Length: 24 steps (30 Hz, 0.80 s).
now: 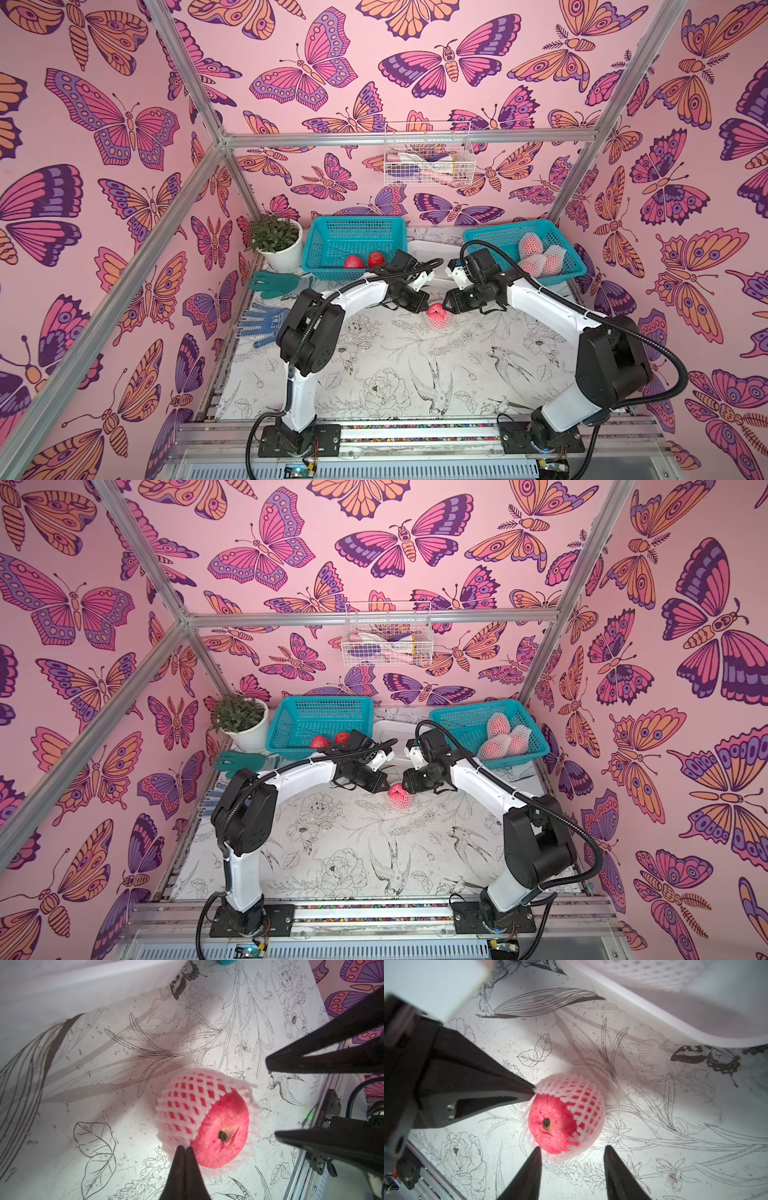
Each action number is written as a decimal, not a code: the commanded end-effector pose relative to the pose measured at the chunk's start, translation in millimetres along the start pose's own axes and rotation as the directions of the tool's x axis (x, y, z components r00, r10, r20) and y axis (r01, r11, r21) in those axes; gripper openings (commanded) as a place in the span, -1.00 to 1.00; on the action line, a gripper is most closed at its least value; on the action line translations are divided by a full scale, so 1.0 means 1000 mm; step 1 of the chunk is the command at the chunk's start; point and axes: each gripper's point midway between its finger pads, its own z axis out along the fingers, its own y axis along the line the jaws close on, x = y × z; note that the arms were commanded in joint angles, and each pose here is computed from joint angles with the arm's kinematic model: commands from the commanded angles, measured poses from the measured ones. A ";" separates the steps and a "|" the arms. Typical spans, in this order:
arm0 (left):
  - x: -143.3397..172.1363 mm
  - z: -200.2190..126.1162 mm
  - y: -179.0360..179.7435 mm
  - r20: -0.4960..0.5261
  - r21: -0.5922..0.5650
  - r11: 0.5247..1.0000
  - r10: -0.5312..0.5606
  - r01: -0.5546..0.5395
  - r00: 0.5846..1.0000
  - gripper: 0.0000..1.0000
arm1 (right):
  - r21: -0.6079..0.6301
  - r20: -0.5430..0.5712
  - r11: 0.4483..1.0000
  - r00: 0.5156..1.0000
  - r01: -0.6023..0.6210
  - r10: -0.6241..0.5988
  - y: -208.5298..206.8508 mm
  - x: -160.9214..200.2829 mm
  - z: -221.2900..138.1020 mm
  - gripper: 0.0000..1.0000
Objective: Remove foam nets from apples
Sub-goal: Remove the foam net from the apple.
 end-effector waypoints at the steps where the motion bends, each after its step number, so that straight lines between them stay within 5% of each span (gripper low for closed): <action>1: 0.000 0.002 -0.005 -0.014 0.021 1.000 -0.013 0.013 1.000 -1.00 | -0.032 0.038 0.998 0.998 0.051 -0.050 0.007 0.002 -0.010 0.08; 7: -0.007 -0.002 -0.013 0.000 0.035 0.999 -0.015 0.015 1.000 -1.00 | -0.002 0.051 0.997 0.996 0.075 -0.075 0.000 0.010 -0.007 0.29; 14: -0.009 -0.005 -0.016 0.006 0.045 0.999 -0.023 0.022 1.000 -1.00 | -0.038 0.125 0.991 0.984 0.132 -0.126 0.008 0.007 -0.009 0.99; 24: -0.013 -0.007 -0.019 0.014 0.059 0.998 -0.035 0.034 0.999 -1.00 | -0.061 0.116 0.977 0.974 0.203 -0.195 0.018 0.004 0.007 0.98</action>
